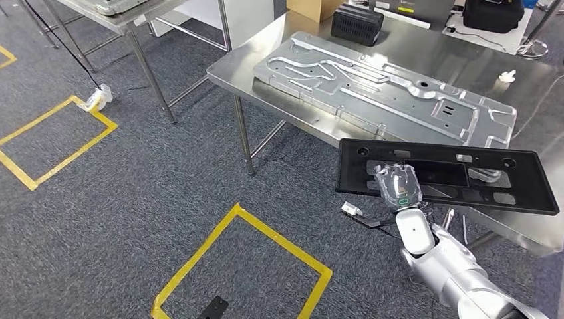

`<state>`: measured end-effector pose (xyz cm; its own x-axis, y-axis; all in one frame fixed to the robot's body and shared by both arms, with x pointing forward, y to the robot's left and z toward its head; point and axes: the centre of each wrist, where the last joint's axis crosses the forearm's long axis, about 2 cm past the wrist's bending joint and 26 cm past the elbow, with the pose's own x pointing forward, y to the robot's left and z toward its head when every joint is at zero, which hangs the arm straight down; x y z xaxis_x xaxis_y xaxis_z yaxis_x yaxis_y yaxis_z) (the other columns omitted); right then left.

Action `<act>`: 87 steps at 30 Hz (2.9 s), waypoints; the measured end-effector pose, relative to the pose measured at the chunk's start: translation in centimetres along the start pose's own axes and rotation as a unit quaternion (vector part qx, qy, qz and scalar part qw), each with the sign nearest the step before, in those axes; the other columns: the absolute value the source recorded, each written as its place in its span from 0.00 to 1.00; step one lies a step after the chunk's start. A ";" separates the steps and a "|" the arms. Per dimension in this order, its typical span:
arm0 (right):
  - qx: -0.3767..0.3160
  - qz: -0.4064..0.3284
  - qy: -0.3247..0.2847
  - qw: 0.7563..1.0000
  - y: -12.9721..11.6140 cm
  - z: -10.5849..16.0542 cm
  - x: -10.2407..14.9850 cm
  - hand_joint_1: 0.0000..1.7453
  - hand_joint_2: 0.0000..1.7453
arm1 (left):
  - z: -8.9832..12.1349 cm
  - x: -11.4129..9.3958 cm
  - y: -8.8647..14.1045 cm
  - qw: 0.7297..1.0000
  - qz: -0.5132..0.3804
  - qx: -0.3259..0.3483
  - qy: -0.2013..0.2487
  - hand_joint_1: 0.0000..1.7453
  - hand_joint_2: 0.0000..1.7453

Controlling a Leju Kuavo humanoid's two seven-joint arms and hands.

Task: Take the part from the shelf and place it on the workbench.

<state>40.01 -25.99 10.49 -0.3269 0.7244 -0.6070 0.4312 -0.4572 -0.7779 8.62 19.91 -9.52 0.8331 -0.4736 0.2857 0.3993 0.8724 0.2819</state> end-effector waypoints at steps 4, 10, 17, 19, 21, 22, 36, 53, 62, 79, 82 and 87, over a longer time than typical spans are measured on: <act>-0.003 0.002 0.000 1.000 -0.2 -0.3 -0.2 1.00 1.00 | 0.0 0.2 0.0 1.000 0.001 0.000 -0.002 0.00 1.00; -0.001 0.005 -0.001 1.000 -0.1 -0.3 -0.2 1.00 1.00 | 0.1 0.2 -0.2 1.000 -0.001 -0.001 -0.002 0.00 1.00; 0.003 0.009 0.000 1.000 -0.1 -0.4 -0.5 1.00 1.00 | 0.1 0.2 -0.3 1.000 0.000 -0.001 0.000 0.00 1.00; -0.001 0.011 0.003 1.000 -0.3 -0.7 -0.8 1.00 1.00 | 0.1 0.4 -0.2 1.000 0.000 -0.001 -0.002 0.00 1.00; -0.004 0.013 0.006 1.000 -0.4 -1.0 -1.1 1.00 1.00 | 0.1 0.5 -0.2 1.000 0.000 -0.001 -0.003 0.00 1.00; -0.004 0.014 0.006 1.000 -0.5 -1.1 -1.2 1.00 1.00 | 0.1 0.5 -0.2 1.000 0.000 -0.001 -0.003 0.00 1.00; -0.045 0.031 0.025 0.998 -3.0 -4.3 -3.8 1.00 1.00 | 0.0 0.5 -0.1 1.000 -0.002 -0.001 -0.002 0.00 1.00; -0.045 0.033 0.031 0.998 -2.9 -4.2 -3.8 1.00 1.00 | 0.0 0.7 -0.1 1.000 -0.009 -0.005 -0.016 0.00 1.00; -0.036 0.029 0.022 0.999 -2.2 -3.4 -3.2 0.00 0.00 | 0.0 0.6 0.0 0.999 -0.028 -0.009 -0.043 0.00 1.00; -0.037 0.033 0.023 0.999 -2.0 -3.2 -3.7 0.00 0.00 | 0.0 0.7 0.0 0.999 -0.031 -0.006 -0.040 0.00 0.00; -0.037 0.033 0.023 0.999 -2.0 -3.2 -3.7 0.00 0.00 | 0.0 0.7 0.0 0.999 -0.031 -0.007 -0.040 0.00 0.00; -0.037 0.035 0.025 0.998 -2.0 -3.2 -4.2 0.00 0.00 | 0.0 0.7 0.0 0.999 -0.032 -0.011 -0.040 0.00 0.00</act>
<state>43.22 -26.41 15.15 -0.2518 0.7185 -0.6484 0.5125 -0.4693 -0.7191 9.21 19.59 -9.36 0.7725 -0.5357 0.3410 0.4597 0.8422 0.2819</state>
